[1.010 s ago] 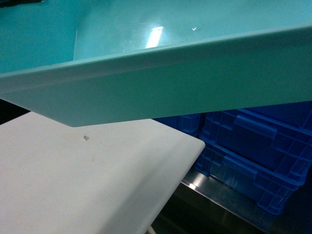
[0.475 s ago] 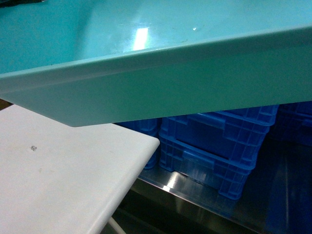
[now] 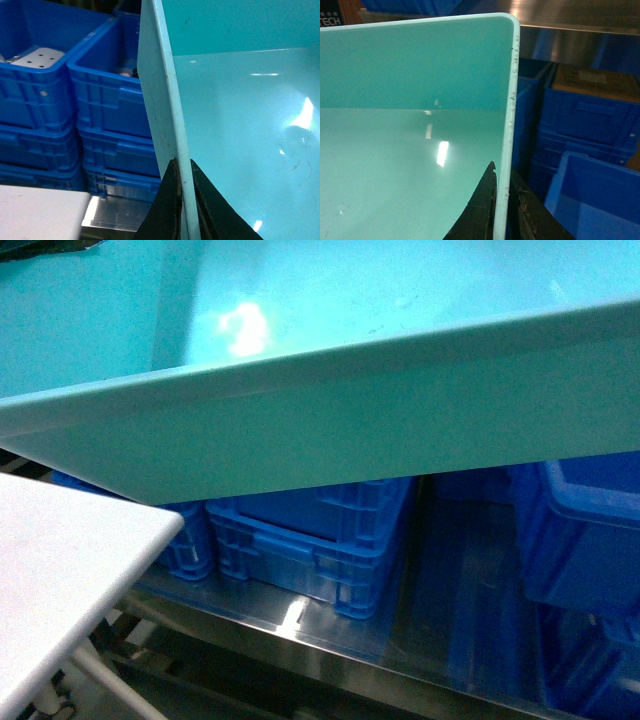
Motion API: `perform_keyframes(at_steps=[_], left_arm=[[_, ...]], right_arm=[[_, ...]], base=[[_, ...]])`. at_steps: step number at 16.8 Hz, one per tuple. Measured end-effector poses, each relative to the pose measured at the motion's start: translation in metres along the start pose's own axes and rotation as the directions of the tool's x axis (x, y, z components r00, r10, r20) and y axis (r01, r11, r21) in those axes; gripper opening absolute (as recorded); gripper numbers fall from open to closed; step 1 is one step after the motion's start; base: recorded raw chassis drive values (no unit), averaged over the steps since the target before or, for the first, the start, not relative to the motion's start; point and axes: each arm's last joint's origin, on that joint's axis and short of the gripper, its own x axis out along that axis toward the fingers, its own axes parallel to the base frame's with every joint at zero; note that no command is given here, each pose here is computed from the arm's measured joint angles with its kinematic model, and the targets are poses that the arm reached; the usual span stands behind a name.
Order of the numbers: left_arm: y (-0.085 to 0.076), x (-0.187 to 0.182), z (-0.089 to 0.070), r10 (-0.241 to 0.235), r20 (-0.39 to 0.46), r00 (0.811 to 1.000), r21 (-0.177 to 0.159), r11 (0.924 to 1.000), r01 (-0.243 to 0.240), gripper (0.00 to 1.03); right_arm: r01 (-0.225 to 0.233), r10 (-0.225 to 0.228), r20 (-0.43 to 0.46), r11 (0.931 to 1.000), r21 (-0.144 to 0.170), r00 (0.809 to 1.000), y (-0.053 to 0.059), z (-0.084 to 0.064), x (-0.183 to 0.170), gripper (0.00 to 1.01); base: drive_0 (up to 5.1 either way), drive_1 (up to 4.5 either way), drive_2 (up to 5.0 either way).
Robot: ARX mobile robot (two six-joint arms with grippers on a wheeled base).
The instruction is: Stack blue boxes stably on right
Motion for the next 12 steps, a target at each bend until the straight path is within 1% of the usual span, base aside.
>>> perform_keyframes(at_steps=[12], left_arm=[[-0.0001,0.0003,-0.0002,-0.001,0.001,1.000,0.006,1.0000,0.001,0.02]], right_arm=[[0.002,-0.002,0.003,1.0000,-0.001,1.000,0.0000,0.0003,0.0000,0.07]], base=[[3.2,-5.11,-2.6]])
